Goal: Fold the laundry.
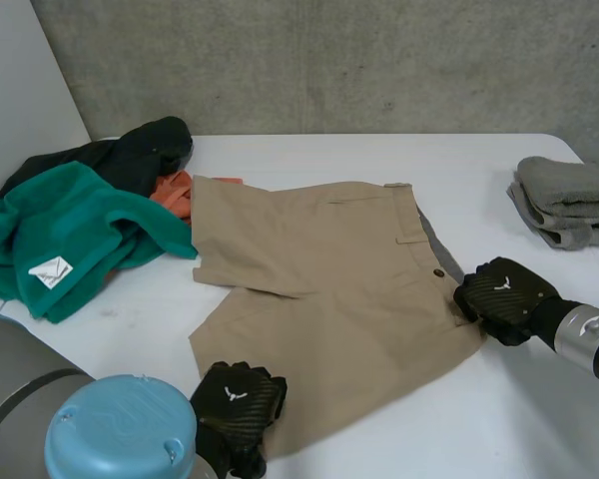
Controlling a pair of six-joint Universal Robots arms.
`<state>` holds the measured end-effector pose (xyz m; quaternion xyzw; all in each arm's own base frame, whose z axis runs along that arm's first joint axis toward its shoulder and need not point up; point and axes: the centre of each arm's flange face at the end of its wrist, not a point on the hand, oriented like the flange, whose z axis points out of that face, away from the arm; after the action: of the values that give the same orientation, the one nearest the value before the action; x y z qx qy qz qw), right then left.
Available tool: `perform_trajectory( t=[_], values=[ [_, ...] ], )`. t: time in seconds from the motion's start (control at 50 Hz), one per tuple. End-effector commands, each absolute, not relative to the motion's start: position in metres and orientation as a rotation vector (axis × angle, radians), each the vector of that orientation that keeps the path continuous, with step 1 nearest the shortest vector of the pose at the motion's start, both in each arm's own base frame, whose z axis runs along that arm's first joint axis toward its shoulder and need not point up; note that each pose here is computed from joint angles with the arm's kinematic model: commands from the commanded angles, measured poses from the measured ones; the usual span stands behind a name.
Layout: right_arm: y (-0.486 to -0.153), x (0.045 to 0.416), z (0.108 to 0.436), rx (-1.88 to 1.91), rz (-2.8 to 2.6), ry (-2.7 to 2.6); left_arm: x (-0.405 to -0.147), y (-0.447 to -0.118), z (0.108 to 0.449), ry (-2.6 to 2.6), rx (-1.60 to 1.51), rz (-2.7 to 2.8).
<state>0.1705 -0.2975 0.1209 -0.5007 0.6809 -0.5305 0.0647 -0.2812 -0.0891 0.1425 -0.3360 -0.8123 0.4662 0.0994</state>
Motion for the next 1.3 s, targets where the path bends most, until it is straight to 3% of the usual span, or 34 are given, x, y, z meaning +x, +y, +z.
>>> perform_trajectory(
  t=[0.02, 0.24, 0.44, 0.58, 0.66, 0.72, 0.82, 0.88, 1.04, 1.12, 1.3],
  values=[
    [-0.297, 0.17, 0.123, -1.503, -1.61, 2.058, -0.279, -0.085, 0.143, -2.403, -1.01, 1.388],
    [-0.294, 0.17, 0.122, -1.494, -1.599, 2.075, -0.283, -0.086, 0.126, -2.418, -1.085, 1.425],
    [-0.283, 0.168, 0.149, -1.472, -1.648, 2.101, -0.286, -0.094, 0.133, -2.373, -1.209, 1.58],
    [-0.253, 0.169, 0.188, -1.489, -1.55, 2.138, -0.278, -0.086, 0.184, -2.252, -1.207, 1.727],
    [-0.232, 0.157, 0.217, -1.586, -1.459, 2.186, -0.267, -0.066, 0.205, -2.246, -1.279, 1.669],
    [-0.225, 0.145, 0.225, -1.615, -1.375, 2.245, -0.257, -0.032, 0.222, -2.208, -1.423, 1.525],
    [-0.208, 0.13, 0.242, -1.697, -1.171, 2.289, -0.25, -0.013, 0.235, -2.203, -1.444, 1.398],
    [-0.214, 0.132, 0.245, -1.663, -1.267, 2.232, -0.255, -0.021, 0.239, -2.187, -1.38, 1.451],
    [-0.24, 0.142, 0.216, -1.282, -1.406, 2.171, -0.281, -0.108, 0.24, -2.188, -1.049, 1.778],
    [-0.231, 0.168, 0.199, -1.247, -1.386, 2.133, -0.291, -0.128, 0.24, -2.172, -1.05, 1.848],
    [-0.219, 0.178, 0.17, -1.341, -1.456, 2.162, -0.292, -0.157, 0.253, -2.178, -0.989, 1.942]
  ],
)
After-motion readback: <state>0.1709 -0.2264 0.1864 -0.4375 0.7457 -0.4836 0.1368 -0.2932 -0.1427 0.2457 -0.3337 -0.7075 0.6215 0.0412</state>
